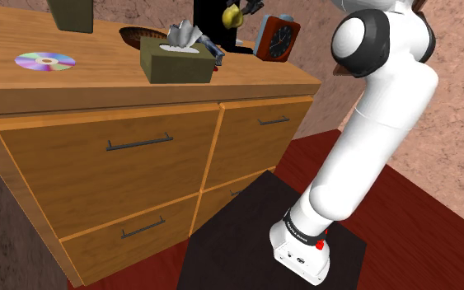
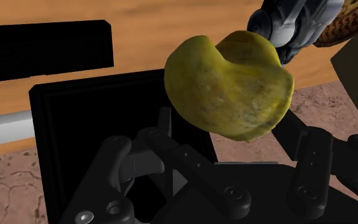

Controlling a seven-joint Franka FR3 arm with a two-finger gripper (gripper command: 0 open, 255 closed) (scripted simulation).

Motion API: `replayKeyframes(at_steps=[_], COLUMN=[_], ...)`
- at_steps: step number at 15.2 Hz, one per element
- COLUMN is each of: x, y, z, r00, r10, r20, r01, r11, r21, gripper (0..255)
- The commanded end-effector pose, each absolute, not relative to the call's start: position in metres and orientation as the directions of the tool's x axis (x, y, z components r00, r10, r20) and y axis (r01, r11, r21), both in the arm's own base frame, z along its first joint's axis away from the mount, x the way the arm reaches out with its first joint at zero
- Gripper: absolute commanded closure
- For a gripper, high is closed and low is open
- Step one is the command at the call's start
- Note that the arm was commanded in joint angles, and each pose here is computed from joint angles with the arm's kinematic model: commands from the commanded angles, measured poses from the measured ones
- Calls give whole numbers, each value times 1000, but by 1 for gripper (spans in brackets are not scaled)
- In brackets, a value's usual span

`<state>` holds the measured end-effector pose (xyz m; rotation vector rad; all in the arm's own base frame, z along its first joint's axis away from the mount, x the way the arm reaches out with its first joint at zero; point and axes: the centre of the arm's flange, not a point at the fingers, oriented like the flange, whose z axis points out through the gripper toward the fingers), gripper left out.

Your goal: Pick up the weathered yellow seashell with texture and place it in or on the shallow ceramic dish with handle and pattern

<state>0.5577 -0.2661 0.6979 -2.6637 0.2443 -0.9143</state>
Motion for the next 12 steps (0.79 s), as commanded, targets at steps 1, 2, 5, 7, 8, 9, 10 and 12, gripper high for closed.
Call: replayKeyframes(at_steps=[1, 2, 5, 7, 8, 9, 10, 12], x=[564, 568, 581, 590, 594, 598, 603, 611], y=[-246, -234, -196, -171, -159, -147, -134, -109], z=[703, 704, 706, 708, 708, 709, 710, 712], r00=[781, 781, 781, 781, 781, 781, 781, 781], r10=[-259, -259, -259, -259, -259, -259, -259, -259], r20=[568, 568, 568, 568, 568, 568, 568, 568], r01=[-59, -59, -59, -59, -59, -59, -59, -59], r11=[-936, -936, -936, -936, -936, -936, -936, -936], r21=[-346, -346, -346, -346, -346, -346, -346, -346], gripper=[255, 255, 255, 255, 255, 255, 255, 255])
